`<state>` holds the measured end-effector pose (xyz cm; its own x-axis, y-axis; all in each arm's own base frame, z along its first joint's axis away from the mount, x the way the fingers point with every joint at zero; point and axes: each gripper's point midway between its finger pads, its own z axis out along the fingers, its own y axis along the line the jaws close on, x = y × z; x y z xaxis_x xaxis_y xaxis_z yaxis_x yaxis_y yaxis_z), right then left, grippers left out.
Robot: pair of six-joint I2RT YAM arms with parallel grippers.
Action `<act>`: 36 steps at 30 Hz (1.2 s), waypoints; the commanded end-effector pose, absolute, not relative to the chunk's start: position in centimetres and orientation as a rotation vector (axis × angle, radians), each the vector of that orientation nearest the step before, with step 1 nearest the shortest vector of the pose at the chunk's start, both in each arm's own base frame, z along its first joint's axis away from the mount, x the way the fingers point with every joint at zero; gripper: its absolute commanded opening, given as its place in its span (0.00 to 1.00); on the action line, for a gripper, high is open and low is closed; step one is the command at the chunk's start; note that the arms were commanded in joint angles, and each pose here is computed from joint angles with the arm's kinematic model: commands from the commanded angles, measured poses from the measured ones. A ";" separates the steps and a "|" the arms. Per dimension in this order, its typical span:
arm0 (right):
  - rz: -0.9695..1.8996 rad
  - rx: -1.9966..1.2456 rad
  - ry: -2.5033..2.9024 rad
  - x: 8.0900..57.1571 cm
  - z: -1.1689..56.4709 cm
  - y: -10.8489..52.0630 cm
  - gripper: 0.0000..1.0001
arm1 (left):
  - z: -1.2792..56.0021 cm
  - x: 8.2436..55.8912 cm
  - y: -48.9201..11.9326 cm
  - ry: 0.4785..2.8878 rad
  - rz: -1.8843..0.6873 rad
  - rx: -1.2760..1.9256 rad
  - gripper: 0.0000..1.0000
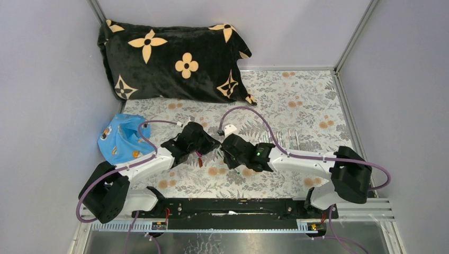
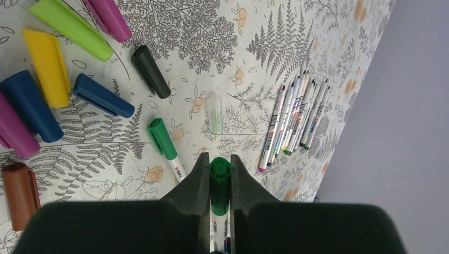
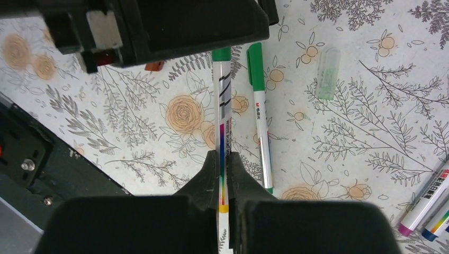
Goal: Open the pen caps
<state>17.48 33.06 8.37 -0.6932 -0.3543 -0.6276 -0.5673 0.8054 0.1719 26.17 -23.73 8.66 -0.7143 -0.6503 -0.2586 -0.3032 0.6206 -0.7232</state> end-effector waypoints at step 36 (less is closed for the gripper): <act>-0.073 -0.319 2.479 20.4 6.1 20.8 0.00 | 4.7 27.0 -16.1 2.308 -0.610 -0.840 0.21</act>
<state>18.64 21.70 6.41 -0.7768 -0.2670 -0.5703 -0.2640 0.9603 -0.0900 26.96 -16.57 4.51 -0.6291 -0.7008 -0.3364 -0.4313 0.6747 -0.5989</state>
